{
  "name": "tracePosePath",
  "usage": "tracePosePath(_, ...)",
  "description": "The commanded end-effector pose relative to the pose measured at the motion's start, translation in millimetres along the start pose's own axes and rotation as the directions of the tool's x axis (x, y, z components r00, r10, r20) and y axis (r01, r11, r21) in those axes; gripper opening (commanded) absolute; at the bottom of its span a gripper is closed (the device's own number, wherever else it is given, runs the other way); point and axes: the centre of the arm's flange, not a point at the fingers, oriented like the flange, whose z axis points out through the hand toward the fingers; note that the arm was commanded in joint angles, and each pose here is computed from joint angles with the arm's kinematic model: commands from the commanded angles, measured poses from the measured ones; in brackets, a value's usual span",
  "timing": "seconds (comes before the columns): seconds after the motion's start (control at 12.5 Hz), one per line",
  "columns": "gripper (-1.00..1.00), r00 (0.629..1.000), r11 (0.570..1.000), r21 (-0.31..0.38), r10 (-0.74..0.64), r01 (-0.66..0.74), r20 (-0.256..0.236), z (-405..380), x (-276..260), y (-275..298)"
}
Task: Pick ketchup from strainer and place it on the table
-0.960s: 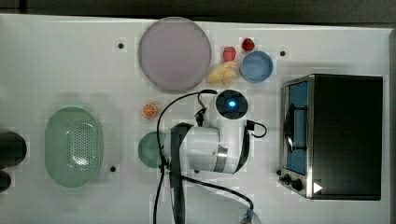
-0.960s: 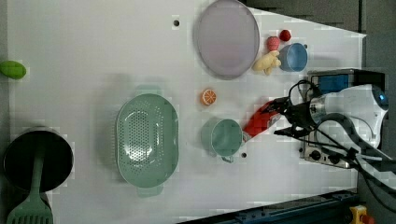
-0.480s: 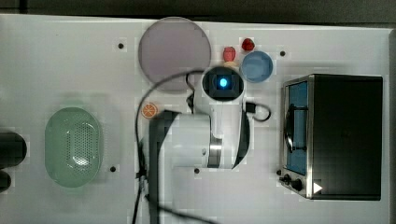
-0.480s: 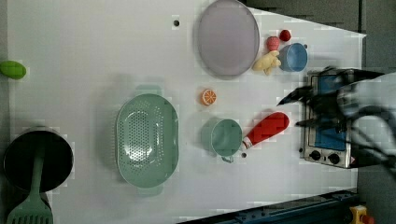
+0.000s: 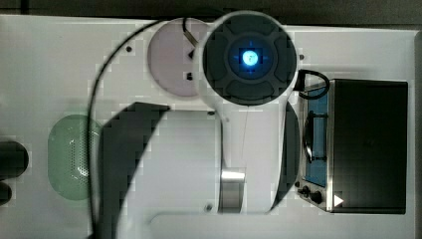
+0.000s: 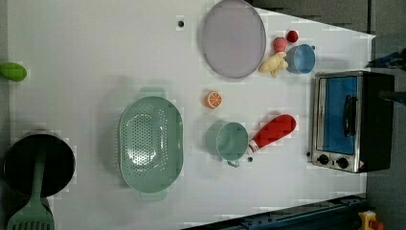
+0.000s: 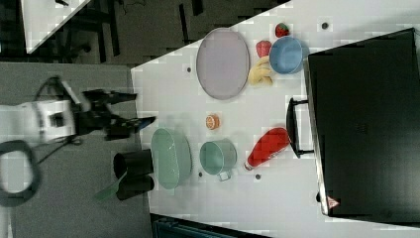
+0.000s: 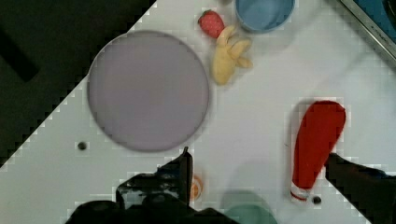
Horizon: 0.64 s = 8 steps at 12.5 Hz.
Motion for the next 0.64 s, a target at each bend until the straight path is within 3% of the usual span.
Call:
tracePosePath(0.08,1.00,0.994,0.994,-0.105,0.007,0.005,0.108,13.4,-5.8,3.4)
tracePosePath(0.64,1.00,0.994,0.994,-0.109,0.027,-0.016,0.109,12.7,4.2,10.5)
